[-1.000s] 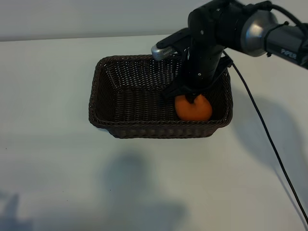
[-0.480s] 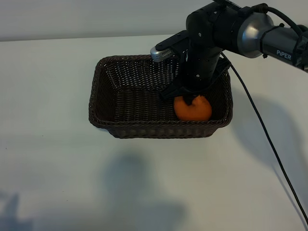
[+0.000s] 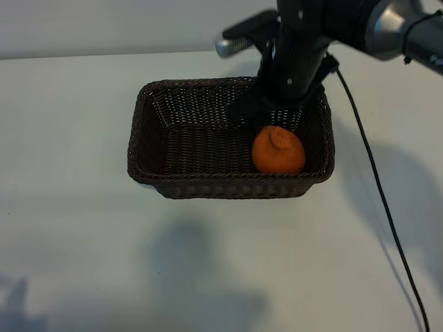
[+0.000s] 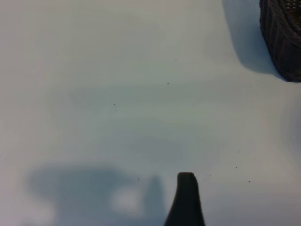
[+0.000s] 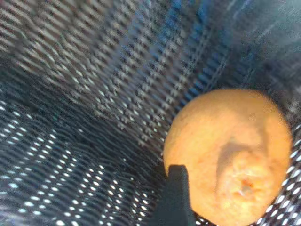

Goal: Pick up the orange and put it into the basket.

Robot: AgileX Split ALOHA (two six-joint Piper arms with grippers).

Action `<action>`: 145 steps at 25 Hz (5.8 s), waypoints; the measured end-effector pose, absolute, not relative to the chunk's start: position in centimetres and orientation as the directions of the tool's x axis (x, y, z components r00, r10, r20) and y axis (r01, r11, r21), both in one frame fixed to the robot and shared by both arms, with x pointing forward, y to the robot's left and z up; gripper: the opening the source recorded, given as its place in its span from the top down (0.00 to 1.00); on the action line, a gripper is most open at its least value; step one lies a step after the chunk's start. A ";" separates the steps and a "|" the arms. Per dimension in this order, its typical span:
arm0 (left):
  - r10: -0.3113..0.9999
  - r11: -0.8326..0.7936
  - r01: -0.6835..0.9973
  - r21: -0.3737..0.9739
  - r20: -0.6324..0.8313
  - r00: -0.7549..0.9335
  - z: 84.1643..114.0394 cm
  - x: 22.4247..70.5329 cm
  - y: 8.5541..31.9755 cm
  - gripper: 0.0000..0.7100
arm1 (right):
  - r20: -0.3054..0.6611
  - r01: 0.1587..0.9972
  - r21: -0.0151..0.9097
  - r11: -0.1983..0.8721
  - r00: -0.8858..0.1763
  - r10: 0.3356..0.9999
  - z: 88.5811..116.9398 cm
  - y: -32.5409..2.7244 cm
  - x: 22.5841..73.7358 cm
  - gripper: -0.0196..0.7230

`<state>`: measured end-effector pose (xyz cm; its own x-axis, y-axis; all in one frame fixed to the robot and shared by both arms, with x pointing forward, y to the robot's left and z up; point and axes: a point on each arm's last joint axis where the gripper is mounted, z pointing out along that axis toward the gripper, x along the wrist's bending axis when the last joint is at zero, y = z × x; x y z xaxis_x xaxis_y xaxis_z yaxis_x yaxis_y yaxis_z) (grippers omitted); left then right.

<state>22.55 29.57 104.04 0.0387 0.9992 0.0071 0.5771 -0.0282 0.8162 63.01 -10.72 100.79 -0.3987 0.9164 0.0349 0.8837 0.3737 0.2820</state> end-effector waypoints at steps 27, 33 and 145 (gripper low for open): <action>0.999 -0.026 0.577 0.816 0.005 0.037 104.0 22.5 29.6 0.17 | -0.073 0.946 0.299 -0.127 0.155 0.985 103.8 -37.2 67.3 0.18; 0.999 -0.026 0.577 0.816 0.005 0.037 104.0 22.5 29.6 0.17 | -0.071 0.956 0.269 -0.117 0.140 0.988 103.7 -37.2 67.0 0.18; 0.999 -0.028 0.577 0.816 0.007 0.039 104.0 22.5 29.6 0.17 | 0.015 0.464 0.885 -0.035 0.048 0.999 104.9 -29.1 23.4 0.23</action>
